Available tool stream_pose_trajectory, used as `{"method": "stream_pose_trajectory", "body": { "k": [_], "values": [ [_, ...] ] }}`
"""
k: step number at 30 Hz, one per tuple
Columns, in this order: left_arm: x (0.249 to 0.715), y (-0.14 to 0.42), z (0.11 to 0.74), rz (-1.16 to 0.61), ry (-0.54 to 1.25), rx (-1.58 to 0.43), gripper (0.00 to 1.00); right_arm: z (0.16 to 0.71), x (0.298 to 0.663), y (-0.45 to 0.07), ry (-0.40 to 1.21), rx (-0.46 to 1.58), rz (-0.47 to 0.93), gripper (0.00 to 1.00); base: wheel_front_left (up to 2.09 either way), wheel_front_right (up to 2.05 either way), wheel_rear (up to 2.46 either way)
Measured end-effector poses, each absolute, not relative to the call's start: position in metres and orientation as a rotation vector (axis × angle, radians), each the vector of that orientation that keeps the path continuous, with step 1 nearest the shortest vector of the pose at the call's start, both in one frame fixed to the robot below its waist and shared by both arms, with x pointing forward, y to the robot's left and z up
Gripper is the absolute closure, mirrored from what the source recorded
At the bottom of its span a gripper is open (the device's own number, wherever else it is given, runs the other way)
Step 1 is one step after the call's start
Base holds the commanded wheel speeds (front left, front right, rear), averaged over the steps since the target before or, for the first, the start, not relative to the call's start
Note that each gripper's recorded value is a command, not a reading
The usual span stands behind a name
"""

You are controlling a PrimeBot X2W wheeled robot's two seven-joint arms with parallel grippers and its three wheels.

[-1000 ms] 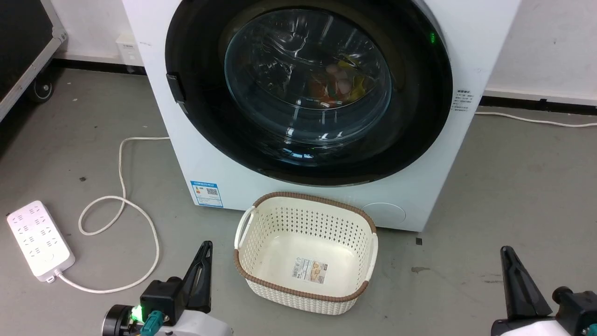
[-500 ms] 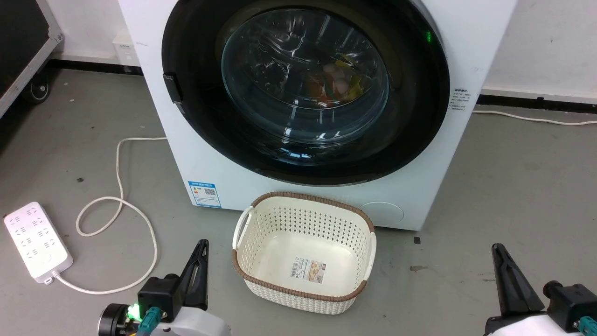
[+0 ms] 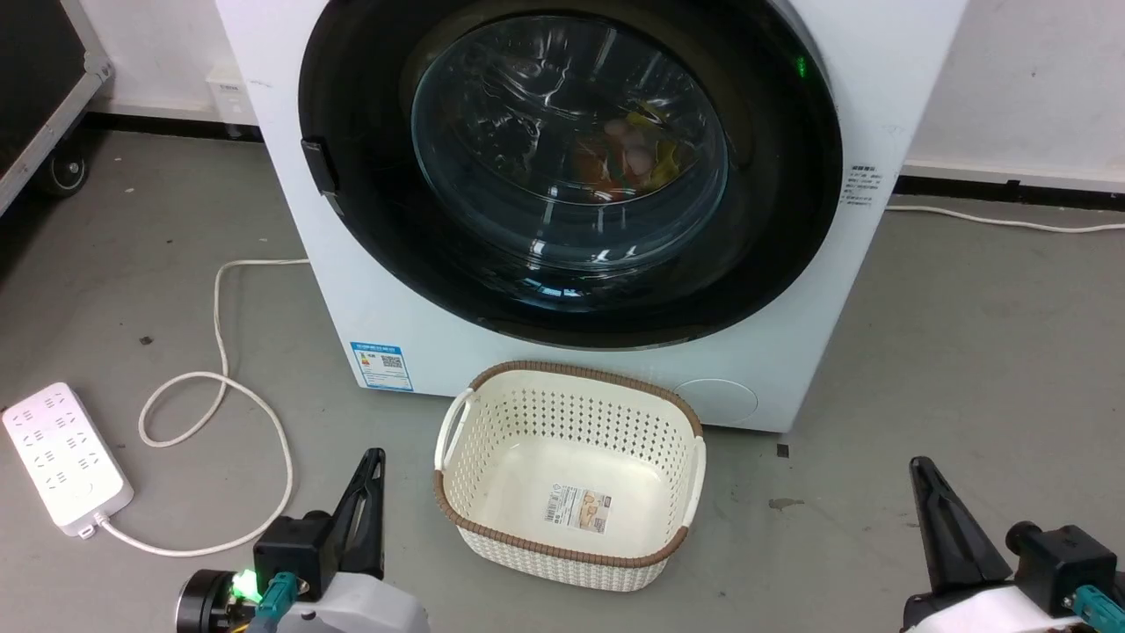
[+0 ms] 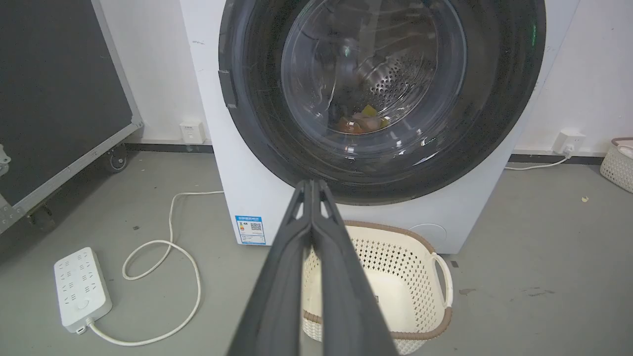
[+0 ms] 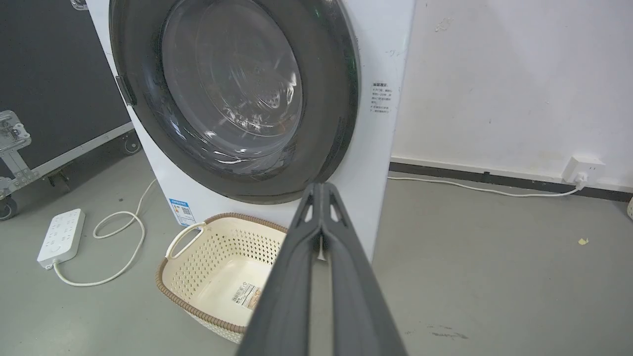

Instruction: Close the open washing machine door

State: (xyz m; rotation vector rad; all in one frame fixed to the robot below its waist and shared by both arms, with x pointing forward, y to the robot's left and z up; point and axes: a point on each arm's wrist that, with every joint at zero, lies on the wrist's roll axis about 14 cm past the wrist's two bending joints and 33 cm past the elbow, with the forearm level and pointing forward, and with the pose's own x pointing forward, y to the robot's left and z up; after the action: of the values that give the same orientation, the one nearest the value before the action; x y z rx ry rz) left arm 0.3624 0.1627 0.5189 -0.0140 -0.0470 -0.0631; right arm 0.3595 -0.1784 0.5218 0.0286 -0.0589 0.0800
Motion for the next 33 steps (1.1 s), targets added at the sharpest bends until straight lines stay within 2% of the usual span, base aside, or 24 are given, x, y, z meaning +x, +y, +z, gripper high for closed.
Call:
{"method": "stream_pose_trajectory", "body": {
  "k": [33],
  "values": [
    [0.3674,0.1693,0.5219,-0.037,-0.018,0.015,1.00,0.5217,0.3649,-0.1692,-0.018,-0.014,0.107,1.00,0.00,0.00,0.00]
  ]
}}
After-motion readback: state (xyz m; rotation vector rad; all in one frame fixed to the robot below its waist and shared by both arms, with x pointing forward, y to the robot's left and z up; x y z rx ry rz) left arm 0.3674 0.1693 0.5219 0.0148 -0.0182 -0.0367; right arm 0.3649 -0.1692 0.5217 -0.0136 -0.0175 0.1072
